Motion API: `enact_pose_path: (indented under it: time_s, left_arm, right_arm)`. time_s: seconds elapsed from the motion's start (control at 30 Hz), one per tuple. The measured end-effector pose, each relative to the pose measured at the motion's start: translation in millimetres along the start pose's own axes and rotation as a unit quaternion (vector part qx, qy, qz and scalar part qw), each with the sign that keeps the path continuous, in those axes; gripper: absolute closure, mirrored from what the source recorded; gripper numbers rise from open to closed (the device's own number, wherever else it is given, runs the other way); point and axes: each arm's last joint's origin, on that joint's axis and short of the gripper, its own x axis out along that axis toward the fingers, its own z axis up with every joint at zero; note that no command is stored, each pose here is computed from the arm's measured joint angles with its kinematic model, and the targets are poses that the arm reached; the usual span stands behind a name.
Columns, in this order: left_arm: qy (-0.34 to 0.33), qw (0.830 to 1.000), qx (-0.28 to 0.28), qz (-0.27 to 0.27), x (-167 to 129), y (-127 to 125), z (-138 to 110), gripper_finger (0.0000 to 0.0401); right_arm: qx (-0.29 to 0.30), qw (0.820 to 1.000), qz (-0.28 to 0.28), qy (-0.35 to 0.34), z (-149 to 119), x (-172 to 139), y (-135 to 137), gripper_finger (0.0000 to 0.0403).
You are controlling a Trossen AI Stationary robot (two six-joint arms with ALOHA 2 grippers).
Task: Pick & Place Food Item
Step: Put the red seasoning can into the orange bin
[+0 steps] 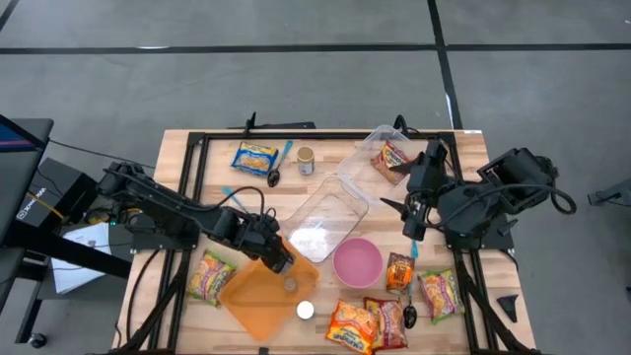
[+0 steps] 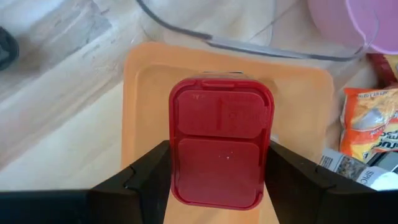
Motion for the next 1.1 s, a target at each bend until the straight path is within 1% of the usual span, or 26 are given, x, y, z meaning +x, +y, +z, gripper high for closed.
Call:
enact_pose_path:
  time_s: [0.13,0.3,0.5,0.7,1.1]
  left_arm:
    - [-0.003,1.0,0.017,0.002,0,0,0,0.0193]
    - [-0.003,0.999,0.022,0.029,0,5,-1,0.0193]
    - [-0.005,0.999,0.024,0.031,0,5,-1,0.0192]
    - [0.003,0.998,0.05,0.04,13,1,-4,0.019]
    - [0.008,0.996,0.057,0.075,28,2,-7,0.0188]
  right_arm:
    - [0.002,1.0,0.001,-0.003,0,-3,-3,0.0097]
    - [0.004,1.0,0.0,-0.004,0,-3,-4,0.0097]
    - [0.003,1.0,0.0,-0.004,0,-3,-4,0.0097]
    - [0.004,1.0,0.0,-0.004,0,-3,-4,0.0097]
    - [0.003,1.0,0.0,-0.004,0,-3,-4,0.0097]
